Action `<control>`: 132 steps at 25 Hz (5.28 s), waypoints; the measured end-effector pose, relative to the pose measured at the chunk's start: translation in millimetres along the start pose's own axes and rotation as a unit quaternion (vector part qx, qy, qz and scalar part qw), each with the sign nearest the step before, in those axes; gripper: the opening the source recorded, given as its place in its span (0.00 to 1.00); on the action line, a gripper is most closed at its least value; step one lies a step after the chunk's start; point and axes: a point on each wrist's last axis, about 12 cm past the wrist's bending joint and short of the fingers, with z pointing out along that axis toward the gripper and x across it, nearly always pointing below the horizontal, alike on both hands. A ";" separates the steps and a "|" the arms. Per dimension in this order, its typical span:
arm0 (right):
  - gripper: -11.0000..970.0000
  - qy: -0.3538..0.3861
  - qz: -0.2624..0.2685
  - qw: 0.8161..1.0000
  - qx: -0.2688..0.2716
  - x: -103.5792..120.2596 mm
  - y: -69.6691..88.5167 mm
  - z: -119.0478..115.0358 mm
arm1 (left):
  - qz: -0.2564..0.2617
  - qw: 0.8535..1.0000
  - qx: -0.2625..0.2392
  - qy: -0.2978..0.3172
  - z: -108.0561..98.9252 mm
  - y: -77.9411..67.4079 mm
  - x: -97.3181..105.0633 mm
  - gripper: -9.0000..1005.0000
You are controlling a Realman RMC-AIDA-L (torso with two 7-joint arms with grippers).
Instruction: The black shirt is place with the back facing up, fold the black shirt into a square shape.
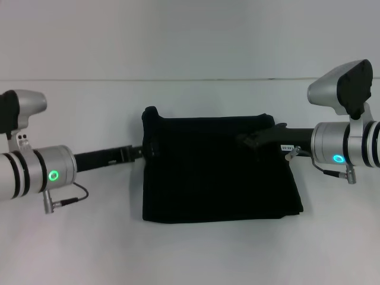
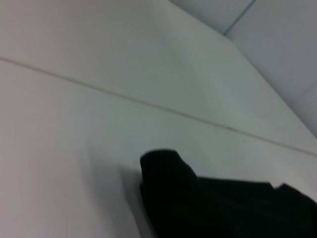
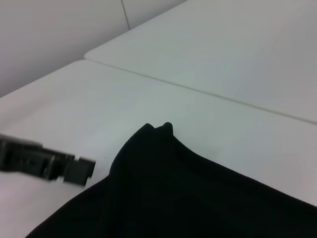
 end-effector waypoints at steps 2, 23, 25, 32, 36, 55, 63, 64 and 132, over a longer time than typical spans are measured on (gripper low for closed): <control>0.01 0.000 -0.001 1.000 0.000 -0.8 -0.3 -0.1 | 0.003 1.000 0.001 0.016 0.1 -0.6 3.1 0.85; 0.01 0.000 -0.010 1.000 0.002 -4.3 -0.9 0.6 | 0.009 0.999 0.017 0.034 1.7 -5.2 7.0 0.74; 0.01 0.000 -0.010 1.000 0.002 -4.4 -0.7 0.7 | 0.009 0.999 0.016 0.034 1.7 -5.2 7.0 0.66; 0.01 0.000 -0.010 1.000 0.001 -3.4 0.3 1.3 | 0.008 0.999 0.019 0.039 1.5 -5.4 7.7 0.36; 0.01 0.000 -0.009 1.000 0.000 -2.8 1.1 1.8 | 0.007 0.999 0.016 0.041 0.3 -3.8 9.0 0.17; 0.01 0.014 -0.042 0.997 -0.065 11.6 18.6 2.8 | -0.001 0.999 0.018 0.042 -12.5 4.8 5.1 0.03; 0.01 0.048 -0.056 0.996 -0.052 25.5 17.7 5.5 | 0.000 0.999 0.017 0.043 -12.2 4.9 5.1 0.03; 0.01 0.048 -0.056 0.996 -0.052 25.6 17.7 5.5 | 0.000 0.999 0.017 0.044 -12.0 5.0 5.2 0.03; 0.01 -0.036 0.014 0.999 0.032 2.6 -12.7 -10.1 | 0.351 0.936 0.026 -0.023 29.8 -24.5 -1.1 0.78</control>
